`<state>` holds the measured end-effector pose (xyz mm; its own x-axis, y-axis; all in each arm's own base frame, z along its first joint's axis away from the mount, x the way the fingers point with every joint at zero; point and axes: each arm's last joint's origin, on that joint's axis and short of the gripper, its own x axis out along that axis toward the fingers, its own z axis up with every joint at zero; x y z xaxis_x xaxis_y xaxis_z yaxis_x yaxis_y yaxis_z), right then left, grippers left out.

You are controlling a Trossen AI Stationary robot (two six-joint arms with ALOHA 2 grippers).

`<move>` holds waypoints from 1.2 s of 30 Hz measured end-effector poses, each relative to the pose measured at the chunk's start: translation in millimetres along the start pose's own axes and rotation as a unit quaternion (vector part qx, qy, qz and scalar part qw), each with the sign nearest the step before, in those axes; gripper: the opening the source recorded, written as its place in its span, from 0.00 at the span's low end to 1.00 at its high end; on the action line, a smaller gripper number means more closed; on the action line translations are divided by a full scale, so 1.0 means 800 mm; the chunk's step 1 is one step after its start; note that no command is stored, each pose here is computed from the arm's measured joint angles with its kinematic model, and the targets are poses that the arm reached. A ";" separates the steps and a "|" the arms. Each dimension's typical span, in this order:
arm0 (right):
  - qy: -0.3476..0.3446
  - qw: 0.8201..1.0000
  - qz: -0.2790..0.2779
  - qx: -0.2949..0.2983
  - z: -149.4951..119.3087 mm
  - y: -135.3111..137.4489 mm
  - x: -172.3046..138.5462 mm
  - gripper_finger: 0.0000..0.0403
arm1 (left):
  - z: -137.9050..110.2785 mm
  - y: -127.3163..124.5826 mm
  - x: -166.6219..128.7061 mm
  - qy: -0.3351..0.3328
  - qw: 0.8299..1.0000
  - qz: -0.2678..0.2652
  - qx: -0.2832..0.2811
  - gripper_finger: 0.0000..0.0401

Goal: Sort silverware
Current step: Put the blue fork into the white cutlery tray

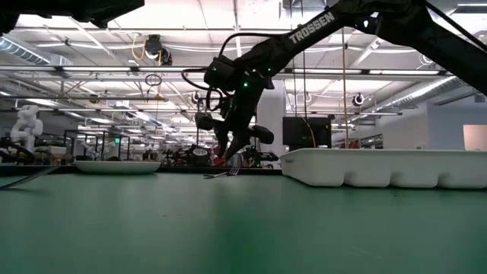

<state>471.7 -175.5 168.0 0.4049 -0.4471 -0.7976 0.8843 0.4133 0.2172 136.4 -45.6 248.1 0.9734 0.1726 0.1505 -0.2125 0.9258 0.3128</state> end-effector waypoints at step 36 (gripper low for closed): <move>0.058 0.992 -0.052 -0.104 -0.022 0.013 -0.122 0.17 | -0.021 0.011 0.011 0.066 0.994 0.051 -0.066 0.31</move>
<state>437.5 -113.2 238.4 0.2740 -0.4064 -0.8717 0.8480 0.5297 0.0196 144.1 -30.3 236.4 0.9518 0.3028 0.0481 -0.3065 0.9357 0.1745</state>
